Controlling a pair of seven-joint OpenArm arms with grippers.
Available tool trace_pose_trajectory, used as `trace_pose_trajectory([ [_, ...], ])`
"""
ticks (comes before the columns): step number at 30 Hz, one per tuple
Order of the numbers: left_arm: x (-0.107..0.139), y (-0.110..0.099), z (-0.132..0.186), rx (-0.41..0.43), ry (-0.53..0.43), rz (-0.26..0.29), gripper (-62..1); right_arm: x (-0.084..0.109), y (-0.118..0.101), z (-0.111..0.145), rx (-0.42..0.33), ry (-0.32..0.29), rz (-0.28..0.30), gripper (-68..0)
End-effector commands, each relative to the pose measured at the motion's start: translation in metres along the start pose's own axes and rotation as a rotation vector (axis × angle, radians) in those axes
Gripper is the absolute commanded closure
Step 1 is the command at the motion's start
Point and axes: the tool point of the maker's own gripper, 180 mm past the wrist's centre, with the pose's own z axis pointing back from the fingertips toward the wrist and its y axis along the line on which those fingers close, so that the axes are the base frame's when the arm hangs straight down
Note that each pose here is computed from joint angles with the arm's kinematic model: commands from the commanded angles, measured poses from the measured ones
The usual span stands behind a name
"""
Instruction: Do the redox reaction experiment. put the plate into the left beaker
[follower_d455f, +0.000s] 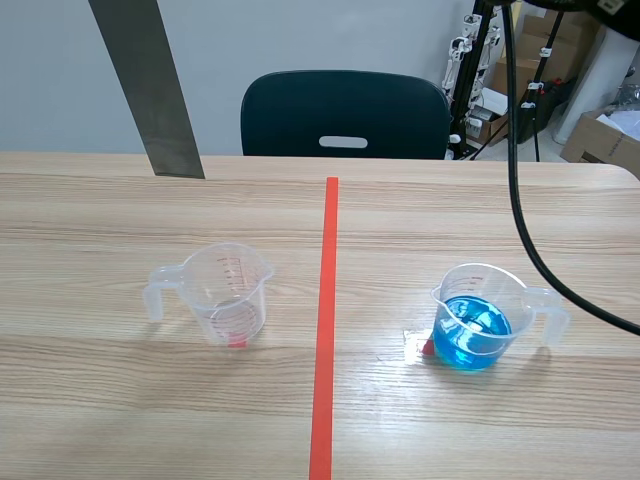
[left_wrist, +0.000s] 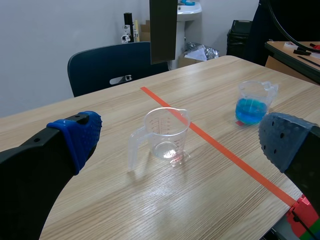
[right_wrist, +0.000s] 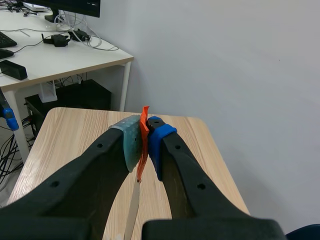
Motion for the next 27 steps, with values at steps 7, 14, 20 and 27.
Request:
trace_pose_trajectory([
  [7, 0.006, 0.000, -0.002, 0.007, -0.031, 0.005, -62.3, -0.001, 0.001, 0.002, -0.015, -0.019, 0.016, -0.2],
  [14, 0.006, 0.000, -0.002, 0.007, -0.031, 0.005, -62.3, -0.018, 0.004, 0.003, -0.028, 0.008, 0.022, -0.2],
  [20, 0.006, 0.000, -0.002, 0.007, -0.031, 0.005, -62.3, -0.033, 0.008, 0.005, -0.042, 0.015, 0.021, -0.2],
  [27, 0.006, 0.000, -0.002, 0.007, -0.031, 0.005, -62.3, -0.051, 0.009, 0.008, -0.065, 0.024, 0.034, -0.2],
])
